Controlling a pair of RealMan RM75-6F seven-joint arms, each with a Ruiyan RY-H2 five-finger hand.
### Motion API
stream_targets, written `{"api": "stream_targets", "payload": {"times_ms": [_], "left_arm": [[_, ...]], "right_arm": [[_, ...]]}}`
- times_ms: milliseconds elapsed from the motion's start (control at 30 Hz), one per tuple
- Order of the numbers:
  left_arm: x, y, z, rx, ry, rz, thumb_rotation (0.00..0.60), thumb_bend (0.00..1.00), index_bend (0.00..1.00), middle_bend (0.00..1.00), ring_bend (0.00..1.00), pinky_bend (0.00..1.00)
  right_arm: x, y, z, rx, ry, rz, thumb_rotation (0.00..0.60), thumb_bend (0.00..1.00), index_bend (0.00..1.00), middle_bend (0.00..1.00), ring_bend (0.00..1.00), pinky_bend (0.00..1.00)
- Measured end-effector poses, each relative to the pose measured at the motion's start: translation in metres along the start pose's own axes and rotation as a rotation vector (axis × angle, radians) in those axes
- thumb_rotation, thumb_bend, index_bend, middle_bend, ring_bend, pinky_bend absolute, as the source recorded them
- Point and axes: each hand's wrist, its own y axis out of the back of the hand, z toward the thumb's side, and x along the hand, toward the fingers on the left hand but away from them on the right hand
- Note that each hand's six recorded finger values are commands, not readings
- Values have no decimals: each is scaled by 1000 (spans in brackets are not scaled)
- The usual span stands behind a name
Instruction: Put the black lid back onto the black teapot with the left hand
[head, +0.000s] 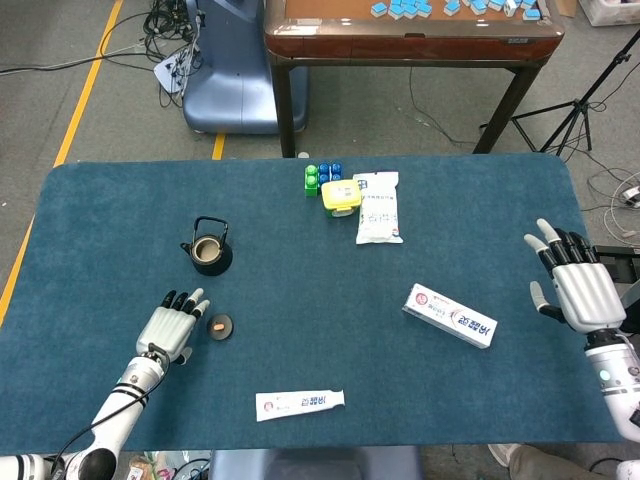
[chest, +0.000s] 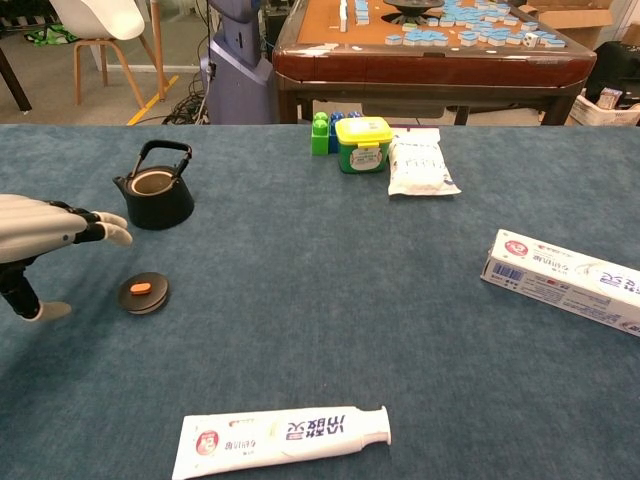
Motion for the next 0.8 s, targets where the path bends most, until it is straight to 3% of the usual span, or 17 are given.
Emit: {"api": "stream_targets", "payload": {"times_ms": [800], "left_arm": [[18, -6, 30, 19, -58, -20, 600, 305, 97, 0, 0, 0]], "right_arm": [[1, -7, -11, -12, -12, 11, 600, 515, 117, 0, 0, 0]]}}
